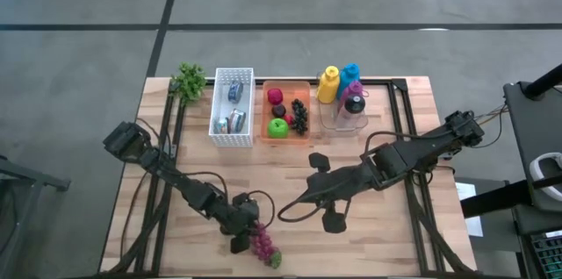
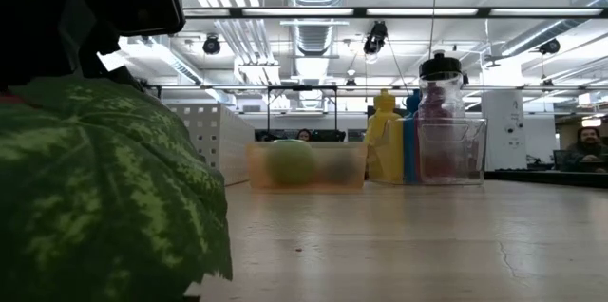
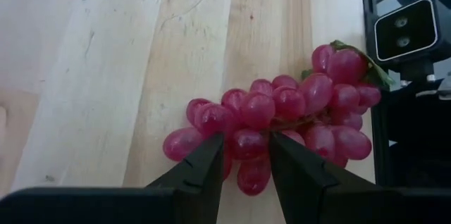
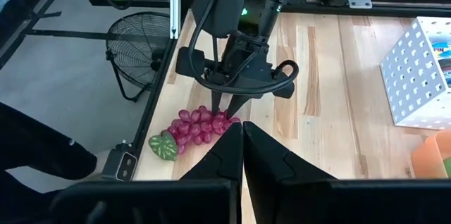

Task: Pick & Place Food Item
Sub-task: Put the grapes into the orange bin

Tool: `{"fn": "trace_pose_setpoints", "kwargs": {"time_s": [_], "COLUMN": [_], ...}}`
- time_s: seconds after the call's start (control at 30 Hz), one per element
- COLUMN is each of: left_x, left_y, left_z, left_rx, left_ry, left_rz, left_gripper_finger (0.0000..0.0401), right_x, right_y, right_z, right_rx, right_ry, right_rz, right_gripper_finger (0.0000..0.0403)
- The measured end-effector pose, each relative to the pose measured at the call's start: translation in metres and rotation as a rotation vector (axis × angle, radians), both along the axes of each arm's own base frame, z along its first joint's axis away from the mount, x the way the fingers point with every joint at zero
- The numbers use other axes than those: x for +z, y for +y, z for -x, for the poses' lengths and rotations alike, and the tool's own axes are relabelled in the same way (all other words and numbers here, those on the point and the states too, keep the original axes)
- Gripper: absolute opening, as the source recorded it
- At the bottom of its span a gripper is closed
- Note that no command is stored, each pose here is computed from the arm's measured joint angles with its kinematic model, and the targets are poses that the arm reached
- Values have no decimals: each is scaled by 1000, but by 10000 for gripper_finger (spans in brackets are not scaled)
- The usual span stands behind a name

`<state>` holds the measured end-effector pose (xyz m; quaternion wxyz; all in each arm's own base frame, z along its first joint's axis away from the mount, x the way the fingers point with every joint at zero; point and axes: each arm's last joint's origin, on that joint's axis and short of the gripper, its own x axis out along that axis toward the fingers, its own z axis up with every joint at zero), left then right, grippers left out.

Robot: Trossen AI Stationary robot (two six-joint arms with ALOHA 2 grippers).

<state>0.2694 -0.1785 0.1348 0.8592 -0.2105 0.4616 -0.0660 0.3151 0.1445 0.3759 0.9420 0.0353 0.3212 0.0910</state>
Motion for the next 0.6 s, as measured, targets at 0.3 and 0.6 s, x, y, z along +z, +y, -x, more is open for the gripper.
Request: {"fn": "trace_pose_setpoints", "kwargs": {"time_s": [0.3,0.6], "left_x": [0,0], "left_y": [0,-1], "left_z": [0,1], "left_rx": [-22,-48], "left_ry": [-8,-24], "left_rz": [-15,-44], "left_gripper_finger": [118,97], "right_x": [0,0], "right_y": [0,0], "right_z": [0,0], "right_rx": [0,-1], "right_ry": [0,0], "right_rz": [0,0], "right_gripper_finger": [8,8]}}
